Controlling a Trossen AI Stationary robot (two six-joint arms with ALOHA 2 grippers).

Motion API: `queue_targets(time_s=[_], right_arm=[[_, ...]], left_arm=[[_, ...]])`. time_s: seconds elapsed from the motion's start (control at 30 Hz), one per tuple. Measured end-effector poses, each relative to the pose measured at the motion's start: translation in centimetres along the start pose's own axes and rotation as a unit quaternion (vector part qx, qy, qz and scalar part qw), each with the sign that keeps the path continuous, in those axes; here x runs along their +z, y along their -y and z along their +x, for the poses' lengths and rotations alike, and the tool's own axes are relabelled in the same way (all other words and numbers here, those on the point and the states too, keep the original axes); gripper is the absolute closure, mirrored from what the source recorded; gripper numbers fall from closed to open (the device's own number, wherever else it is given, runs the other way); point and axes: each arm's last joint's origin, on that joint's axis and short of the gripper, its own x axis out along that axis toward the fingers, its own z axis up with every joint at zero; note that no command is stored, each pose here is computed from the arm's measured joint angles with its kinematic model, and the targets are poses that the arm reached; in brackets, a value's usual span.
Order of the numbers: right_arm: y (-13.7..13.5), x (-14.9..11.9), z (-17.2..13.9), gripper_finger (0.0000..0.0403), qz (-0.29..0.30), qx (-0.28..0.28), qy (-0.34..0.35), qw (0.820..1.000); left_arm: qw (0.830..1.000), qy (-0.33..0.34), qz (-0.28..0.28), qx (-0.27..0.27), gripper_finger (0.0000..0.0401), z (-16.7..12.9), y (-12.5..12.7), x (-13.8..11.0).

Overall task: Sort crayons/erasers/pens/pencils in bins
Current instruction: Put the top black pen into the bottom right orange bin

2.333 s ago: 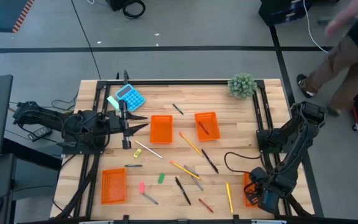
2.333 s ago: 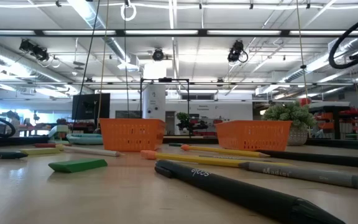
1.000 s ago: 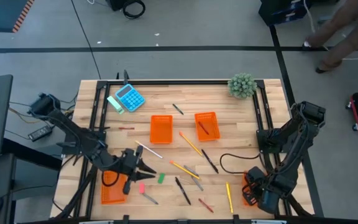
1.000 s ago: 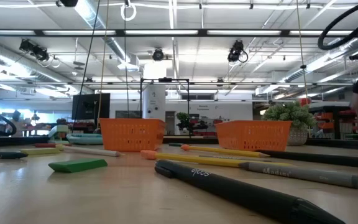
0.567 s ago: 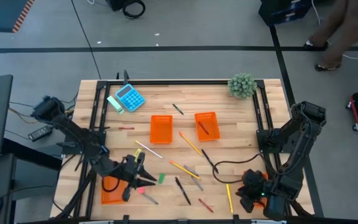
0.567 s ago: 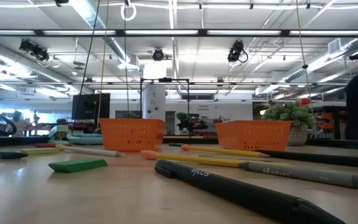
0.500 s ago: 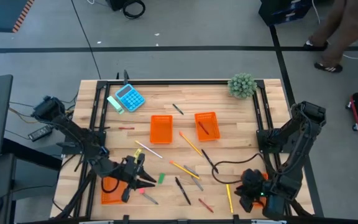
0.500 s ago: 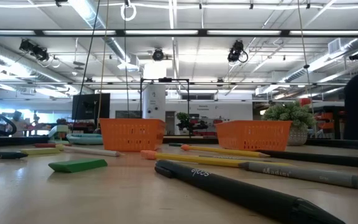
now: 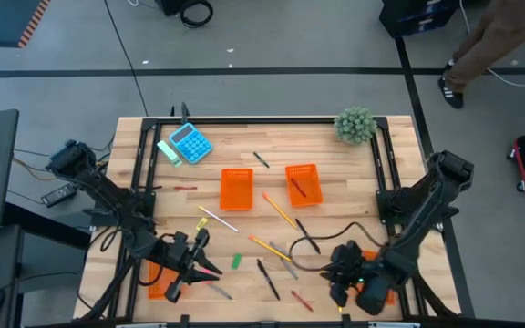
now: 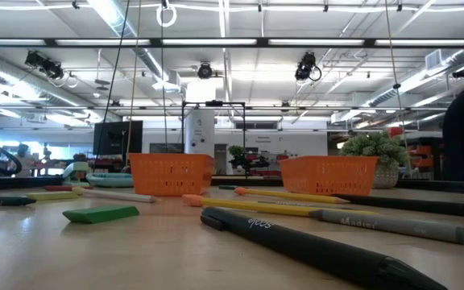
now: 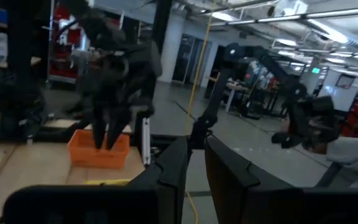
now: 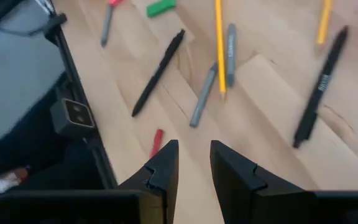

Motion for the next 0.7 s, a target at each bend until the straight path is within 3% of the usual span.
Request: queue_targets(time_s=[0.23,0.5,0.7], right_arm=[[0.3,0.8,3.8,0.0304,0.004,-0.024,-0.081,0.996],[1.7,4.0,4.4,0.0304,-0.021,-0.043,-0.098,0.994],[3.8,7.3,5.0,0.0304,-0.035,-0.076,-0.112,0.99]], left_arm=[[1.0,0.001,0.017,-0.007,0.0331,-0.1,0.3,0.0],[1.0,0.004,0.025,-0.007,0.0331,-0.1,0.3,0.1],[0.997,0.013,0.074,0.022,0.0323,-0.1,0.1,0.2]])
